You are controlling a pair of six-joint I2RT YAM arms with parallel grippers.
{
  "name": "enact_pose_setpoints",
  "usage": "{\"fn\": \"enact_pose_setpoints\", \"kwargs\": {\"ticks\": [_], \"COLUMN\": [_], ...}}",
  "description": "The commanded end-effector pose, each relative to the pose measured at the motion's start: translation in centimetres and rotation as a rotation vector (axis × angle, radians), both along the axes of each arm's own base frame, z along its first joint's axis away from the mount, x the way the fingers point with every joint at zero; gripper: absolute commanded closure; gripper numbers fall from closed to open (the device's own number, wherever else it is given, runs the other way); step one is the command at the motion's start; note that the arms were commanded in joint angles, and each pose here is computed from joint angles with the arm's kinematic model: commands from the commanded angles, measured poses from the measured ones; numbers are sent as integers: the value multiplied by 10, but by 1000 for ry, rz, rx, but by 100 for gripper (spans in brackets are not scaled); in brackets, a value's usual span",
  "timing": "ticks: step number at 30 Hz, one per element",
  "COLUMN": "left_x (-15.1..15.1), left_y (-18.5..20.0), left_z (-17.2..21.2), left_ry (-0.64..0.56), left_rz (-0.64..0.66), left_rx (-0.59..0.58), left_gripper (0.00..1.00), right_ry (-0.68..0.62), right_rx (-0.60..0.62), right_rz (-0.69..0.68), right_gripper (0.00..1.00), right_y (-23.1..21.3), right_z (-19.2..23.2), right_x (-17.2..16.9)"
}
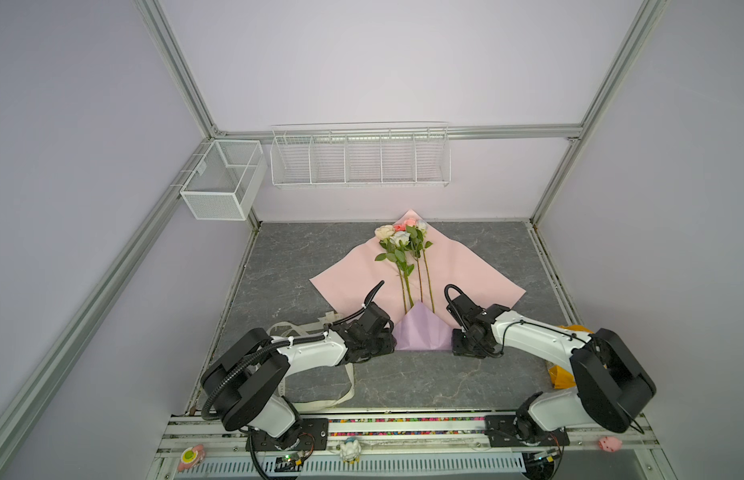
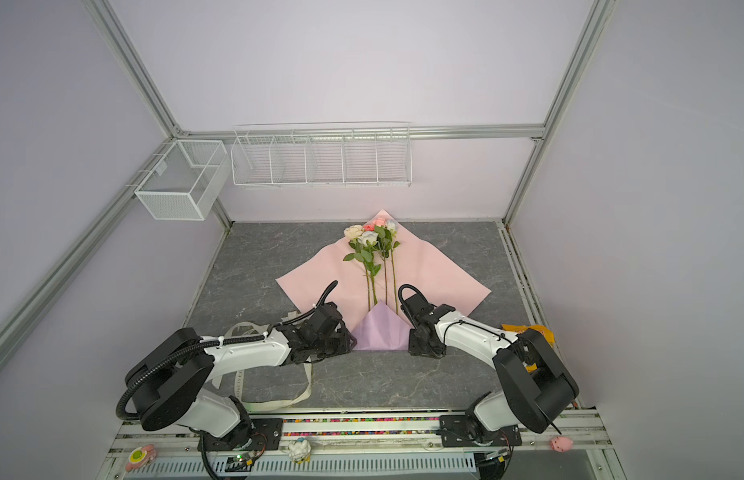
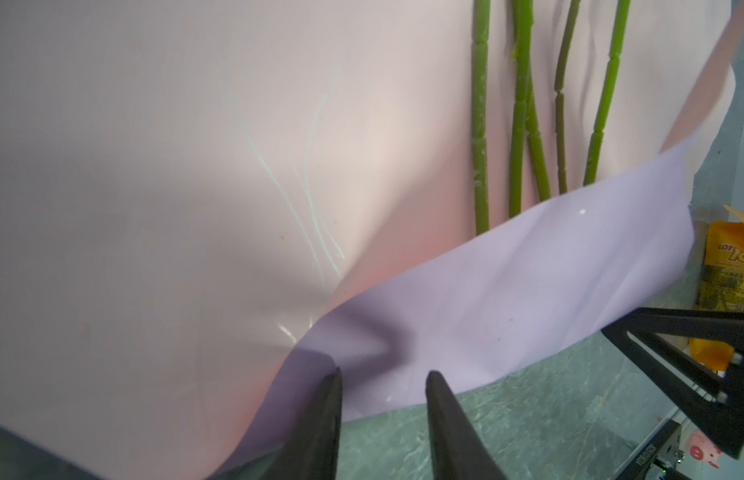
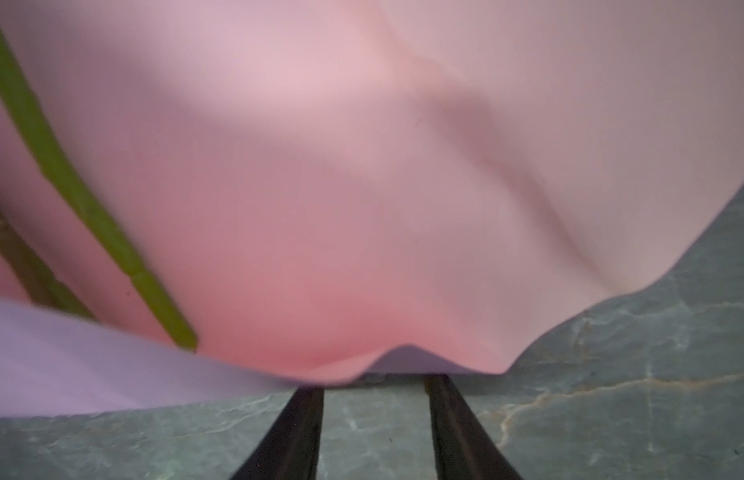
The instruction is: Tie the bouquet of fake flowers
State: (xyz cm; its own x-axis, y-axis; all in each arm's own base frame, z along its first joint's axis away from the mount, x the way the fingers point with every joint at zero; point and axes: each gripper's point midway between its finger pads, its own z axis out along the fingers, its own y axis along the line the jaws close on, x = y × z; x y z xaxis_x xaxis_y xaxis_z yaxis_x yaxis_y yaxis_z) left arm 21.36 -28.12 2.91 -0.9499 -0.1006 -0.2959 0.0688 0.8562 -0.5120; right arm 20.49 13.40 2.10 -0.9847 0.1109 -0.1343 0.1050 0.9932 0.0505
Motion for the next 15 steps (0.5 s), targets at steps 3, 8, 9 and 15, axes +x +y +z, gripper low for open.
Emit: {"fn": "enact_pose_setpoints", "kwargs": {"ticks": [3, 8, 9, 15], "left_x": [-11, -9, -9, -9], "left_y": [25, 23, 22, 22], "left_z": [-21, -18, -18, -14], "left_ry": [52, 50, 51, 51], "left_rz": [42, 41, 39, 38], "left_rx": [106, 98, 99, 99], "left_gripper": [67, 68, 68, 69], "right_ry": [-153, -172, -156, -87], "right_rx": [241, 343, 335, 168], "right_rz": [115, 135, 130, 58], "right_gripper": [56, 65, 67, 71], "right_y": [43, 66, 68, 52], "right_z": [53, 59, 55, 25], "right_x": [9, 13, 13, 19]}}
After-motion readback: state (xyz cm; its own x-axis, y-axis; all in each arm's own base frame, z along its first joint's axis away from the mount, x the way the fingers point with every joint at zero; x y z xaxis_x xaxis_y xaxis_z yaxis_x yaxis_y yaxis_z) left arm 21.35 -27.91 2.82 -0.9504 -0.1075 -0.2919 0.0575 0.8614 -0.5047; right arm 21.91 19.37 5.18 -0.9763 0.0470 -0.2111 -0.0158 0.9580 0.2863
